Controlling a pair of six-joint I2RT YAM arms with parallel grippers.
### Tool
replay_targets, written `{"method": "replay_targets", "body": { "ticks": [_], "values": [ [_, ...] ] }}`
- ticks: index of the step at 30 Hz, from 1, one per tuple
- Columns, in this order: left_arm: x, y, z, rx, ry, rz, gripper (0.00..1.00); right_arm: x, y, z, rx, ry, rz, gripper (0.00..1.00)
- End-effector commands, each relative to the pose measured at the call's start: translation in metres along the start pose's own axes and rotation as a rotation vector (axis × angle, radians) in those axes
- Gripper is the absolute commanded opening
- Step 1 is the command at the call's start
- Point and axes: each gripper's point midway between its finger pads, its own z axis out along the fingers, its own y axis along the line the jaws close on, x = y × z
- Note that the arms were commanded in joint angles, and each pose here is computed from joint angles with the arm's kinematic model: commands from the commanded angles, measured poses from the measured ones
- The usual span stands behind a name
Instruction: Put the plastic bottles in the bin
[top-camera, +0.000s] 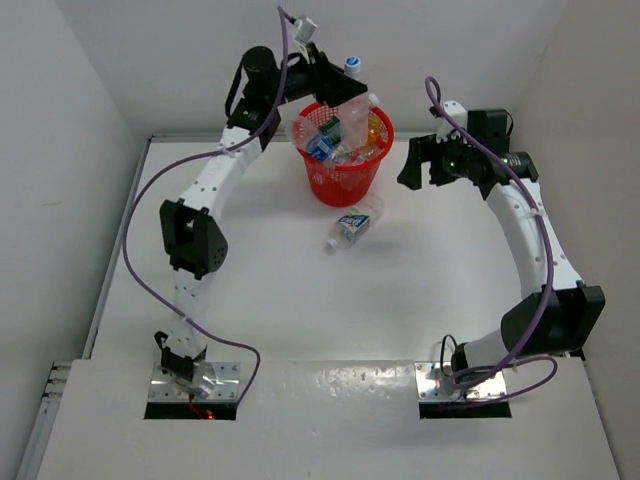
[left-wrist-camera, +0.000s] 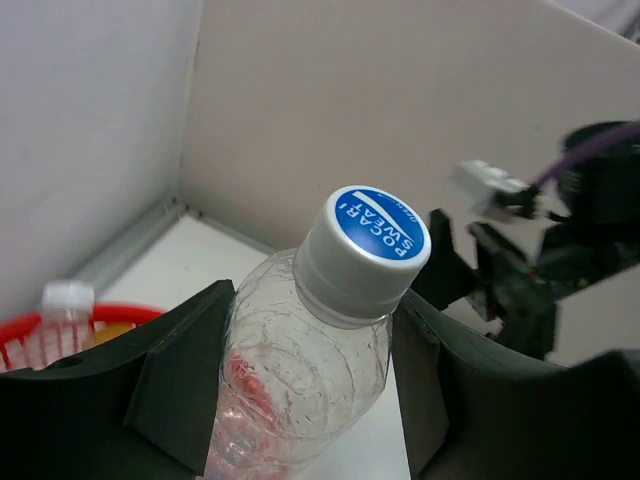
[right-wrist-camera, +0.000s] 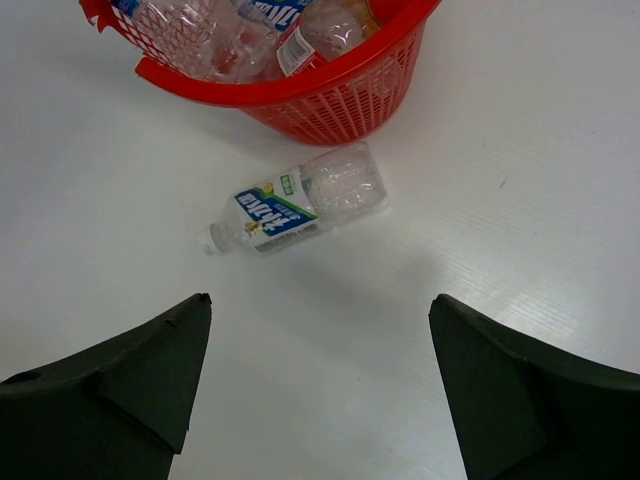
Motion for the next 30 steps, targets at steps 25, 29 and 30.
{"method": "replay_targets", "body": {
  "ticks": [25, 29, 30],
  "values": [
    [0.005, 0.085, -0.018, -0.253, -0.195, -0.237, 0.92, -0.014, 0.003, -0.001, -0.037, -0.044, 0.003, 0.88],
    [-0.005, 0.084, -0.027, -0.282, -0.208, -0.227, 1.0, -0.016, 0.003, 0.0, -0.04, -0.049, 0.001, 0.88],
    [-0.007, 0.087, -0.032, -0.294, -0.209, -0.215, 1.0, -0.016, 0.003, 0.0, -0.037, -0.049, 0.001, 0.88]
  ]
}}
